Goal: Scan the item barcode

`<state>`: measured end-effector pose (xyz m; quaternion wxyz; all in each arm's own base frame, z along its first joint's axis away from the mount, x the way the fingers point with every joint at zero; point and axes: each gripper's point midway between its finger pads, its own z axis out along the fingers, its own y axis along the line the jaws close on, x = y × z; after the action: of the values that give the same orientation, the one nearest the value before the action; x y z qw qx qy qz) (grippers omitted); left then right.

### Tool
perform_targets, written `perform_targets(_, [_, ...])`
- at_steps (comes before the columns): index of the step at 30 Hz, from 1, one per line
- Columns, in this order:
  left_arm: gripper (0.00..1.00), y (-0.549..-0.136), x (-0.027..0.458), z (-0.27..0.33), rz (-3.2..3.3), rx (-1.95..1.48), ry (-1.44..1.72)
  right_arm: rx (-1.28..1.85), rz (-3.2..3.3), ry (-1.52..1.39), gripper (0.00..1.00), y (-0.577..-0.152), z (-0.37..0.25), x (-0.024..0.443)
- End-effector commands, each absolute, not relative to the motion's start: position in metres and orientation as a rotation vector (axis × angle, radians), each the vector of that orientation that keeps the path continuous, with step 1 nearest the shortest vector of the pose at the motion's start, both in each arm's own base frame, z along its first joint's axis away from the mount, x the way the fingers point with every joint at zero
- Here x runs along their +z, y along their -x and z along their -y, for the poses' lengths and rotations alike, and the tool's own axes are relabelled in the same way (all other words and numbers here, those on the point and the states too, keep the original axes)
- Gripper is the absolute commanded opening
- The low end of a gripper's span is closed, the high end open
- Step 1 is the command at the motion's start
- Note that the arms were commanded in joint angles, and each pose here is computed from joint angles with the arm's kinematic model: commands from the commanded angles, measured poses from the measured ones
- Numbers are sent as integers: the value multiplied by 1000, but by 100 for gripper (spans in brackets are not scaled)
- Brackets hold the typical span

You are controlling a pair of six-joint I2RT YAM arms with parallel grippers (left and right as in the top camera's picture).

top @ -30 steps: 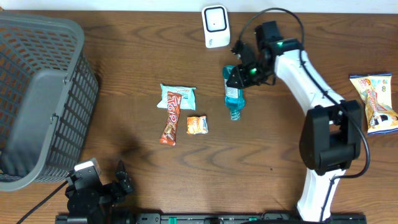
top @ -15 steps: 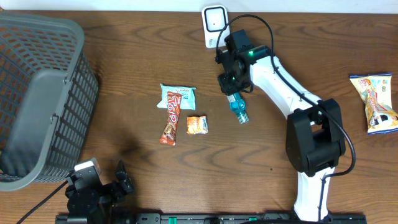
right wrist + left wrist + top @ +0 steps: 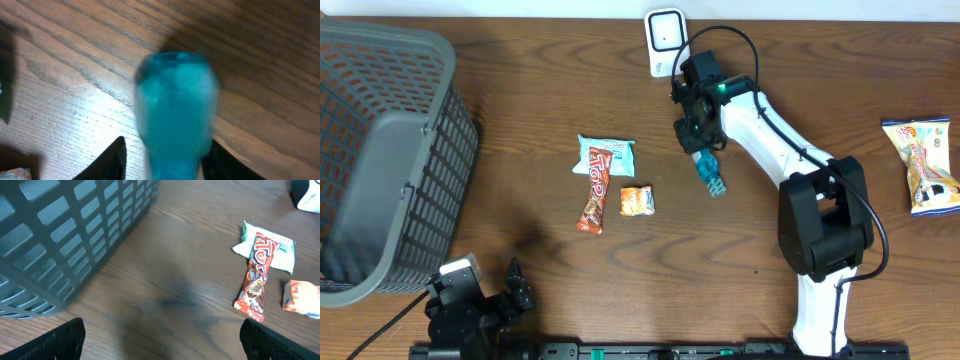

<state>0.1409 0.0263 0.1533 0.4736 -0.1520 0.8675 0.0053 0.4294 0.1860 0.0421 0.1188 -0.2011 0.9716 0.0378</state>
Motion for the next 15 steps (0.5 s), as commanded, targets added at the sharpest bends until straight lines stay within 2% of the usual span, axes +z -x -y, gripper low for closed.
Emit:
perform_targets(1, [99,-141,152,-27,-2124,21,375,91,-2863,573,43,-424,-183,32])
perform_targets(8, [99,-141,152,-27,-2124,21,376,30,-2883,505,43,-423,-174,32])
perform_targets(15, [99,-141,152,-27,-2124,21,375,-16,-2934,432,33,-415,-166,30])
